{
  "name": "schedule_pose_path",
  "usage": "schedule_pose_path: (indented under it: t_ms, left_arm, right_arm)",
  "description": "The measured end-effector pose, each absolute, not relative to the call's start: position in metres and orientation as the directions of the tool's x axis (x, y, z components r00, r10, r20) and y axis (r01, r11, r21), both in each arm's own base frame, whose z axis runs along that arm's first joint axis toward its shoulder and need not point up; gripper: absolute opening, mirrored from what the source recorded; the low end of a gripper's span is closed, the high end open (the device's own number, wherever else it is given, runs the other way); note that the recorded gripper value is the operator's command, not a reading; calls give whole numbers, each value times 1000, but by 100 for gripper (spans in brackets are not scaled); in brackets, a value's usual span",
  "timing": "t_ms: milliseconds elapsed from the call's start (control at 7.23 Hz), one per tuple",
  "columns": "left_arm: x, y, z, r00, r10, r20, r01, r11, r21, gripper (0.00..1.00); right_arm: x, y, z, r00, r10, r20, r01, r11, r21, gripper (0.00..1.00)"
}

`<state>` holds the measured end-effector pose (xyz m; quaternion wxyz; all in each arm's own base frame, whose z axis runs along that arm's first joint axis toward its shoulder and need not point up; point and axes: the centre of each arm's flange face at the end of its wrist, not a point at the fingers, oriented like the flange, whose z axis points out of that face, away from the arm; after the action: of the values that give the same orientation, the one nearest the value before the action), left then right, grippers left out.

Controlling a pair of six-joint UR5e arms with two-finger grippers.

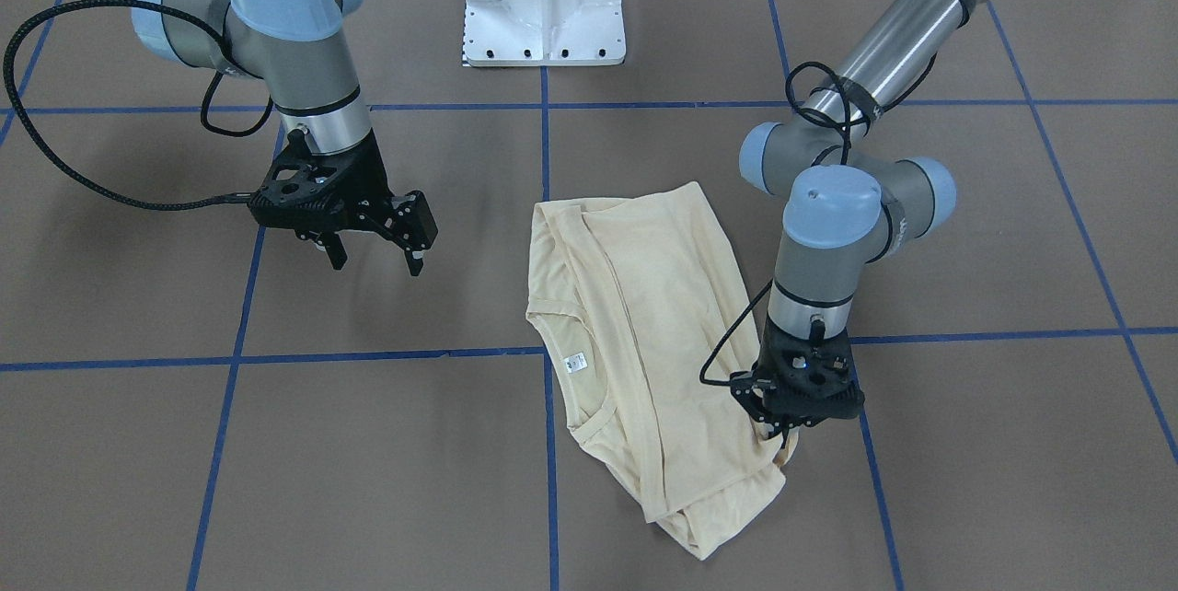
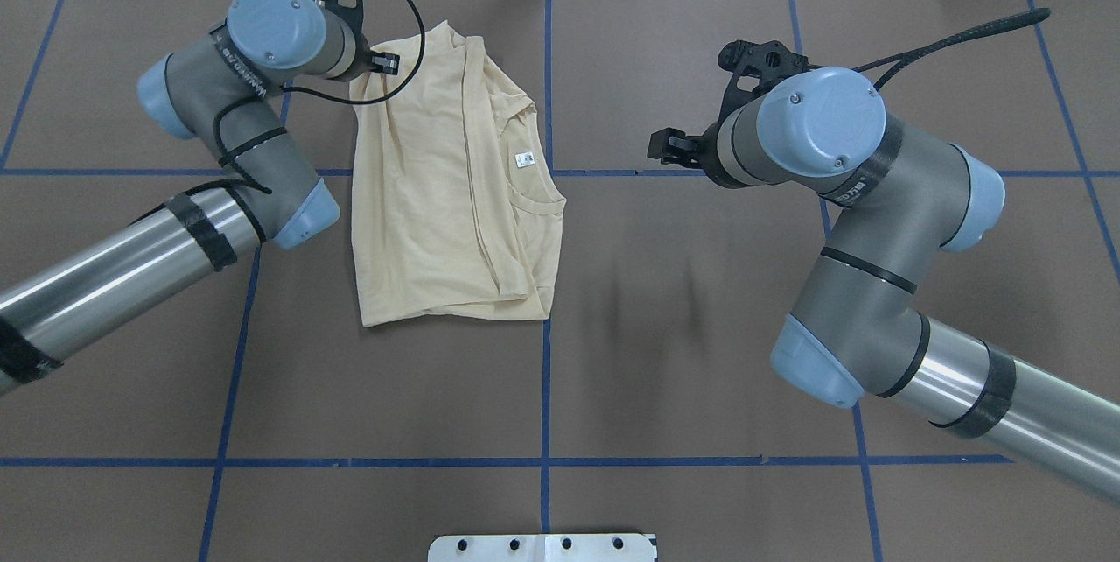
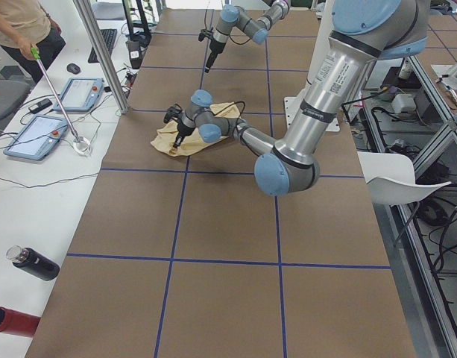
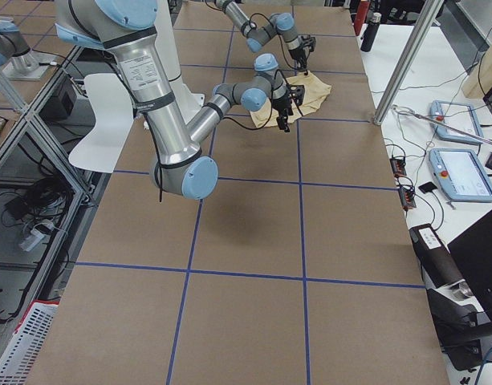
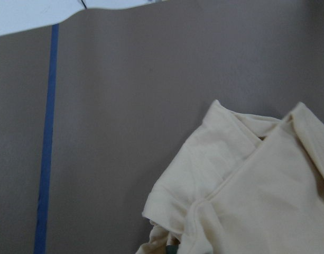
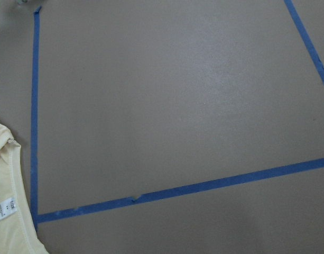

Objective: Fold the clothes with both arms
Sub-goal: 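Release the shirt with the left gripper while the right gripper moves toward the collar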

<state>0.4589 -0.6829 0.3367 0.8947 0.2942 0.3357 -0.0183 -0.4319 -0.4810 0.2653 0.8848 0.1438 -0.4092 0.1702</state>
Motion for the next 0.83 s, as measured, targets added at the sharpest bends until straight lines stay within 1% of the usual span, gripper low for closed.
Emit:
schedule_pose_path:
  t_ms: [138, 277, 553, 691, 830]
  left_arm:
    - [449, -707, 335, 786, 185, -590, 220, 808, 547, 100]
    - [431, -723, 337, 801, 211, -560, 199, 788, 582, 100]
    - [394, -738, 342, 802, 281, -527, 152, 756, 636, 100]
    - [375, -729, 352, 777, 316, -544, 138, 758, 637, 100]
    - [355, -704, 368, 752, 345, -562, 133, 756, 641, 100]
  right_arm:
    - [-432, -481, 265, 607, 184, 773, -418, 901, 115, 100]
    - [-433, -480, 265, 607, 183, 774, -418, 901, 114, 100]
    - [-441, -477, 255, 586, 206, 784, -432, 897, 88, 100]
    - [-453, -471, 243, 559, 237, 795, -450, 892, 50, 100]
    - [-473, -463, 228, 527, 282, 802, -476, 880, 3, 100]
